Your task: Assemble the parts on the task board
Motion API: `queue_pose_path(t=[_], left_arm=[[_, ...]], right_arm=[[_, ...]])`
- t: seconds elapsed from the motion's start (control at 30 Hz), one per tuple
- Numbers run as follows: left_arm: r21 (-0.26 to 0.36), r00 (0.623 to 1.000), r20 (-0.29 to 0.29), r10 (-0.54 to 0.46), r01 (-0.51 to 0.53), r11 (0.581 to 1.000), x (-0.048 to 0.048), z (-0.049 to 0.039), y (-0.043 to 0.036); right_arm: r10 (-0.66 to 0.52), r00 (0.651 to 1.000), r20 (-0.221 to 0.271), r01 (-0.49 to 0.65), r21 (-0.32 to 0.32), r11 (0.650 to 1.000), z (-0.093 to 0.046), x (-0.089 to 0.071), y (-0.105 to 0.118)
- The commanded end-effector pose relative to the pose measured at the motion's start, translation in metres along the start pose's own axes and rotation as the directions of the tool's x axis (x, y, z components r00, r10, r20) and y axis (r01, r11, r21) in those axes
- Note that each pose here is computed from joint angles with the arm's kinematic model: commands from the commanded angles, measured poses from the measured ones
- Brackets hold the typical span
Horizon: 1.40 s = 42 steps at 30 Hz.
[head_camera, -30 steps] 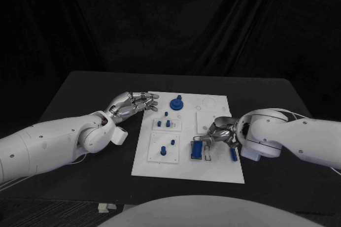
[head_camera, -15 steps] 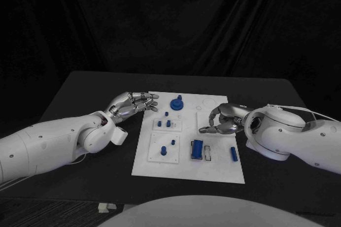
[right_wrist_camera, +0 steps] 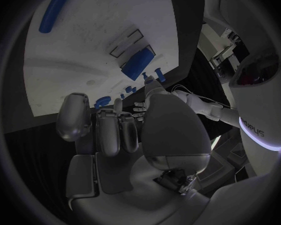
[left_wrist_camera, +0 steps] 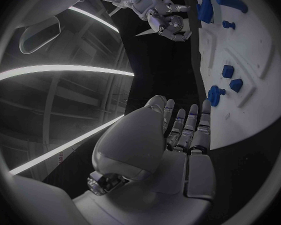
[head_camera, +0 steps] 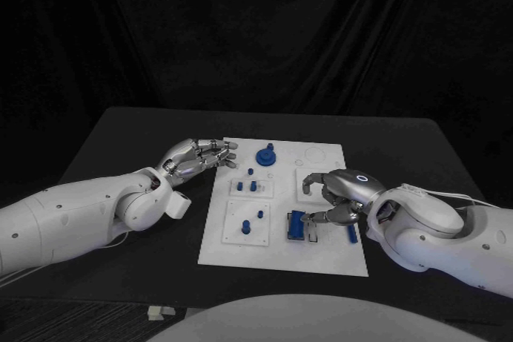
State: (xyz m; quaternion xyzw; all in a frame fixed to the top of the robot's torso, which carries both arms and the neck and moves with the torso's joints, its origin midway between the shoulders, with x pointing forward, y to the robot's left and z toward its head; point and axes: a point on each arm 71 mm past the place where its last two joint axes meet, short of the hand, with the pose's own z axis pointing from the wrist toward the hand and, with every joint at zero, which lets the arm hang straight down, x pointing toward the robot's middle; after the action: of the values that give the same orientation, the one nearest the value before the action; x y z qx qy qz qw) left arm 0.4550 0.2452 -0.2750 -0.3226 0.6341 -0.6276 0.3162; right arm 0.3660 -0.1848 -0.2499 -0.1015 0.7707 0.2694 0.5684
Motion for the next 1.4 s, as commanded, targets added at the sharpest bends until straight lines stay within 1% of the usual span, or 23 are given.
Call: queue_pose_path(t=[0.03, 0.17, 0.33, 0.57, 0.67, 0.93, 1.4], left_arm=[[0.011, 1.000, -0.010, -0.015, 0.015, 1.000, 0.0015, -0.0004, -0.0001], [0.010, 1.000, -0.009, -0.016, 0.016, 1.000, 0.0011, -0.0012, 0.0003], [0.008, 1.000, -0.008, -0.017, 0.017, 1.000, 0.0005, -0.0022, 0.0010], [0.005, 1.000, -0.010, -0.019, 0.019, 1.000, 0.0009, -0.0024, 0.0018], [0.005, 1.000, -0.011, -0.020, 0.020, 1.000, 0.0011, -0.0024, 0.0021], [0.002, 1.000, -0.013, -0.021, 0.021, 1.000, 0.0012, -0.0026, 0.0027], [-0.004, 0.999, -0.019, -0.026, 0.026, 1.000, 0.0021, -0.0023, 0.0038]], right_arm=[[-0.060, 0.996, 0.058, 0.063, -0.050, 0.997, -0.003, 0.002, 0.005], [-0.062, 0.997, 0.038, 0.063, -0.036, 0.997, -0.004, 0.011, 0.005], [-0.058, 0.998, 0.031, 0.058, -0.026, 0.998, -0.003, 0.017, 0.007], [-0.064, 0.998, -0.008, 0.064, 0.000, 0.998, -0.001, 0.026, 0.008], [-0.071, 0.997, -0.017, 0.071, 0.009, 0.997, -0.001, 0.029, 0.007], [-0.080, 0.997, -0.024, 0.081, 0.025, 0.996, 0.003, 0.034, 0.006], [-0.077, 0.996, -0.035, 0.078, 0.026, 0.997, 0.006, 0.042, 0.007]])
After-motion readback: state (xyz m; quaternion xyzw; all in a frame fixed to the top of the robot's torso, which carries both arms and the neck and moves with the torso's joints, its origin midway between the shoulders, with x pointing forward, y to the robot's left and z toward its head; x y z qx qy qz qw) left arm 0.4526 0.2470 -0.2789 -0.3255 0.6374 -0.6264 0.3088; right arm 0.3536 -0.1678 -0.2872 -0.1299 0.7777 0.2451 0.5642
